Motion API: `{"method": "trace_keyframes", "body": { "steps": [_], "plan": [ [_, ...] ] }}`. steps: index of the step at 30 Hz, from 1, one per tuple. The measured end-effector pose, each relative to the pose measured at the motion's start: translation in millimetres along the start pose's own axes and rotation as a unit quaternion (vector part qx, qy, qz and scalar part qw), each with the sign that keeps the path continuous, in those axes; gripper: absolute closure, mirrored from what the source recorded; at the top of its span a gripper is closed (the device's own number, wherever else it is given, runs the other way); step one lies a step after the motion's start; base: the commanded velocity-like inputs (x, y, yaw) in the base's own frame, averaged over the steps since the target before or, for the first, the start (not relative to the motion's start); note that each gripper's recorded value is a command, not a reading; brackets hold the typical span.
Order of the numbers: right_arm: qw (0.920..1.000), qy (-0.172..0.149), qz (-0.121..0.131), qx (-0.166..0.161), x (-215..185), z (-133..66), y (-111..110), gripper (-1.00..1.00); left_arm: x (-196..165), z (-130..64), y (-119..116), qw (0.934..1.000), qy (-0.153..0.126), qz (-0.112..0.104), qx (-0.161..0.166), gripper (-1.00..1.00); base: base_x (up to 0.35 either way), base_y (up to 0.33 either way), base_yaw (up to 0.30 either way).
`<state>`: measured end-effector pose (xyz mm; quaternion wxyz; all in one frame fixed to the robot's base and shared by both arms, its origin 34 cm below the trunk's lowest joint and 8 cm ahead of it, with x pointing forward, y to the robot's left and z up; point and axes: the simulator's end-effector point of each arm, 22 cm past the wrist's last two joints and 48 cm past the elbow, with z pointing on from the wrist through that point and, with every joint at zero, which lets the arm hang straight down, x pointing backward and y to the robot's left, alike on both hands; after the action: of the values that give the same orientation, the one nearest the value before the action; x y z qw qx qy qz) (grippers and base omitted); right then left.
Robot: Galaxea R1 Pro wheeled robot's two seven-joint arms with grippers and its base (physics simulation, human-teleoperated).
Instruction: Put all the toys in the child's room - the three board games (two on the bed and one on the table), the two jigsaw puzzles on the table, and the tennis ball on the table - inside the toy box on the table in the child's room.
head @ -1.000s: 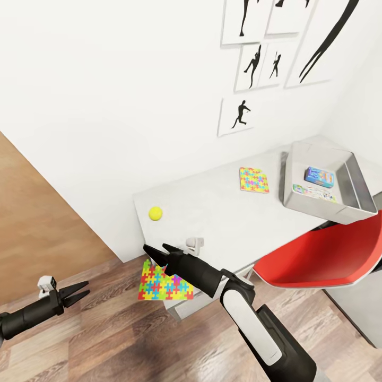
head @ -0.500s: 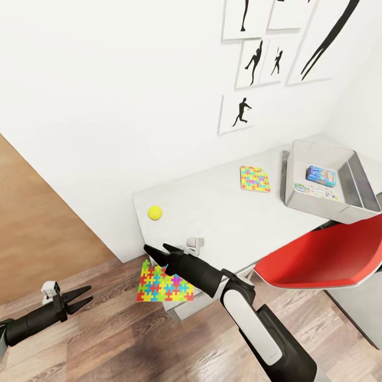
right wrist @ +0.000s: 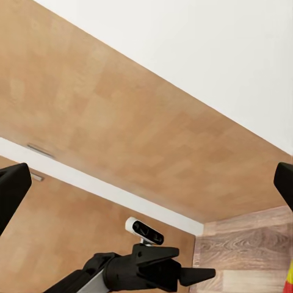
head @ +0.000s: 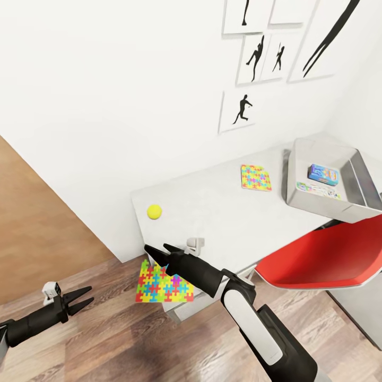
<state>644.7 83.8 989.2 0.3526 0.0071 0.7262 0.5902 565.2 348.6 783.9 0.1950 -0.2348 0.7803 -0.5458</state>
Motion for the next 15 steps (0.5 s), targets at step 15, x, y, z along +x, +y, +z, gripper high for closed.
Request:
{"method": "trace_keyframes", "body": {
  "steps": [15],
  "plan": [
    [1.0, -0.001, 0.001, -0.001, 2.2, 2.3, -5.7, -1.0, 4.8, 10.5, 6.3, 0.9998, 0.004, -0.019, 0.005, -1.0, 0.0, 0.0, 0.0]
  ]
}}
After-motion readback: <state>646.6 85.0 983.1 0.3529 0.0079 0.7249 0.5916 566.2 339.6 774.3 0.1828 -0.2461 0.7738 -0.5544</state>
